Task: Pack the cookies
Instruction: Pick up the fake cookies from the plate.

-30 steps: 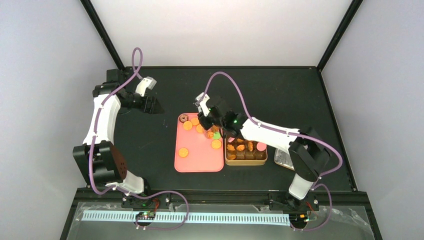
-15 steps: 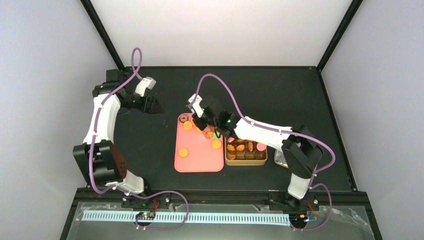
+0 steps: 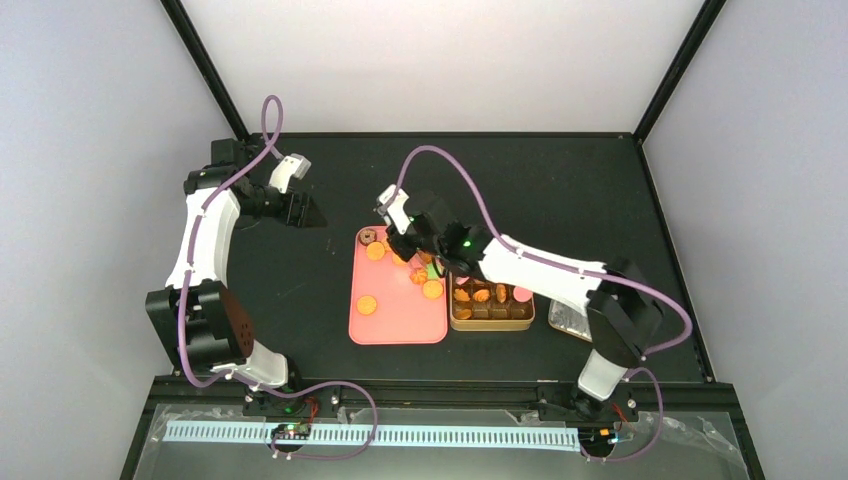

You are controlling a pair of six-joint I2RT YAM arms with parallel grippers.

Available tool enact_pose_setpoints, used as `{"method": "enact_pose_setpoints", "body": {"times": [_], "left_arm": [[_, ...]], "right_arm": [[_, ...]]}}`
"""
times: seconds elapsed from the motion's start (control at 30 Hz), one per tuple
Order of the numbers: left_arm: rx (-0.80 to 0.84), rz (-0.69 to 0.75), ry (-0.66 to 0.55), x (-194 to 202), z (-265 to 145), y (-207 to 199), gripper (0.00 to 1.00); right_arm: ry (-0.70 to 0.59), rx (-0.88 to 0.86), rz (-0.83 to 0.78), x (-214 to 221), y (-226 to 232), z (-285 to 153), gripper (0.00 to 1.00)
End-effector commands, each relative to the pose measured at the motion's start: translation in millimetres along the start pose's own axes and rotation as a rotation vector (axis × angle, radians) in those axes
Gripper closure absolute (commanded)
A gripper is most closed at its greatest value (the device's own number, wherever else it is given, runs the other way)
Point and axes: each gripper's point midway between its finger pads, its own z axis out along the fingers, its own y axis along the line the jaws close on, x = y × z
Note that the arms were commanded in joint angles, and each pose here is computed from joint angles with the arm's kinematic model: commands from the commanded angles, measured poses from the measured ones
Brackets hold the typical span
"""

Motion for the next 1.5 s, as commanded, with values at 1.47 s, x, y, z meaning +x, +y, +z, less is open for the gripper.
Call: {"method": "enact_pose_setpoints", "body": {"times": [1.47], "left_arm": [[0.013,0.009,-0.028,-6.2,-9.0,-1.9,0.21]], "right_arm": [[-0.063,0.004,0.051,15.3,-8.4,4.3,0.66]]}}
